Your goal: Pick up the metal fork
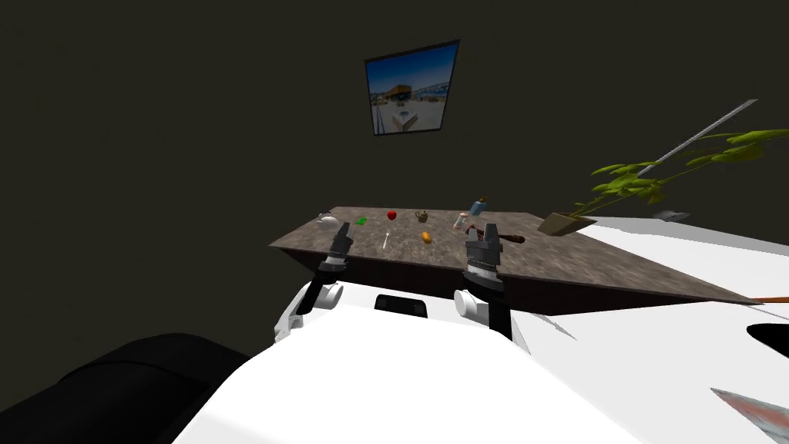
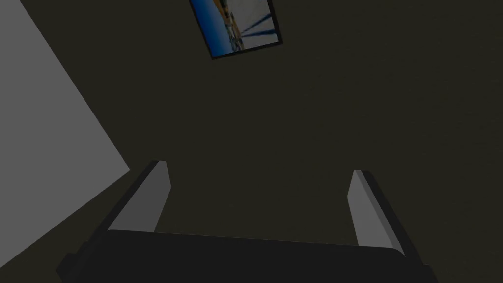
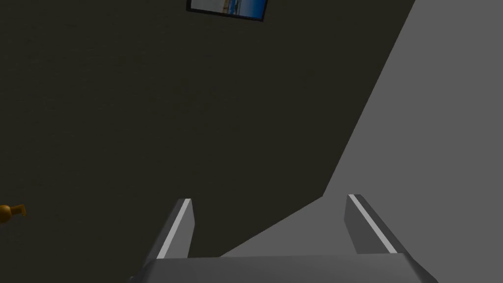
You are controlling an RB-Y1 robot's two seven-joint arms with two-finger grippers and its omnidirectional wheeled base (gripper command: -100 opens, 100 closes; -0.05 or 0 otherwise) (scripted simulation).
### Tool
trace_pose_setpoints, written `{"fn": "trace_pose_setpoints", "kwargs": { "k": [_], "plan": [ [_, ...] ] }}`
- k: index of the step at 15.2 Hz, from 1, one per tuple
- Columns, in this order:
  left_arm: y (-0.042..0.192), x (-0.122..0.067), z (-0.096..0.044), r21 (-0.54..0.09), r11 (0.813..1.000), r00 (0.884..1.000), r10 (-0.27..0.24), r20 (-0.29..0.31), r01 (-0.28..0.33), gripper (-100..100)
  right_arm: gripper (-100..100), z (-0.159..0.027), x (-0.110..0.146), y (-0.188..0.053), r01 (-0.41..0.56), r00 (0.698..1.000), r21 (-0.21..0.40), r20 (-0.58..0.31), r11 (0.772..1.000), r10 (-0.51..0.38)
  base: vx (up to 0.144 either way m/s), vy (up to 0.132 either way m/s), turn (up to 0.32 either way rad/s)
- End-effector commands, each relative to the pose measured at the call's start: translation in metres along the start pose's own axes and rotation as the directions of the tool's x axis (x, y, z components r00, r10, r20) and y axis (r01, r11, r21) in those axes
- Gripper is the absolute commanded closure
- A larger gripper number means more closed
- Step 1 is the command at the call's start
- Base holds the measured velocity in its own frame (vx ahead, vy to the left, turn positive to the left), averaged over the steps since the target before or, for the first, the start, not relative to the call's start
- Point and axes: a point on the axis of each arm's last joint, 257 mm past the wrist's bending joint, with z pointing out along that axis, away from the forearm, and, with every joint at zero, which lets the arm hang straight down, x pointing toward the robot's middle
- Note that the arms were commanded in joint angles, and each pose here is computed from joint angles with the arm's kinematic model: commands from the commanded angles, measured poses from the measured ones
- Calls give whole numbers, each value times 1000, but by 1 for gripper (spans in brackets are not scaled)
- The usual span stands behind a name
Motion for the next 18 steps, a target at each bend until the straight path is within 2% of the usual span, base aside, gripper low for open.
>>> {"fn": "trace_pose_setpoints", "kwargs": {
  "k": [1, 2, 3, 5, 6, 8, 9, 11, 12, 14, 15, 17, 18],
  "plan": [
    [15, 3, -4, -41, 999, 999, -4, -39, 2, -100, 0, 0, 0, 0, 0, 1000, 0, 0, 1000, 0, -8, 11, -190],
    [15, 5, -4, -39, 999, 998, 6, -56, -8, -100, 0, 0, 0, 0, 0, 1000, 0, 0, 1000, 0, -11, 13, -219],
    [30, 6, -8, -80, 997, 997, -9, -71, 4, -100, 0, 0, 0, 0, 0, 1000, 0, 0, 1000, 0, -13, 18, -294],
    [30, 8, -8, -77, 997, 995, 7, -99, -15, -100, 0, 0, 0, 0, 0, 1000, 0, 0, 1000, 0, -12, 21, -136],
    [45, 10, -13, -120, 993, 993, -6, -121, -9, -100, 0, 0, 0, 0, 0, 1000, 0, 0, 1000, 0, -12, 12, -189],
    [45, 11, -13, -118, 993, 990, 7, -143, -24, -100, 0, 0, 0, 0, 0, 1000, 0, 0, 1000, 0, -12, 13, -151],
    [61, 12, -19, -163, 986, 986, -8, -164, -19, -100, 0, 0, 0, 0, 0, 1000, 0, 0, 1000, 0, -10, 10, -222],
    [61, 13, -19, -161, 986, 983, 5, -186, -36, -100, 0, 0, 0, 0, 0, 1000, 0, 0, 1000, 0, -12, 13, -177],
    [77, 14, -26, -208, 978, 978, -11, -206, -33, -100, 0, 0, 0, 0, 0, 1000, 0, 0, 1000, 0, -13, 10, -186],
    [77, 14, -26, -205, 977, 973, 2, -229, -51, -100, 0, 0, 0, 0, 0, 1000, 0, 0, 1000, 0, -12, 12, -178],
    [94, 14, -34, -254, 966, 969, -15, -246, -49, -100, 0, 0, 0, 0, 0, 1000, 0, 0, 1000, 0, -14, 8, -256],
    [93, 14, -34, -251, 966, 963, -2, -270, -69, -100, 0, 0, 0, 0, 0, 1000, 0, 0, 1000, 0, -14, 12, -202],
    [110, 13, -42, -302, 951, 959, -22, -282, -67, -100, 0, 0, 0, 0, 0, 1000, 0, 0, 1000, 0, -12, 11, -223]
  ]
}}
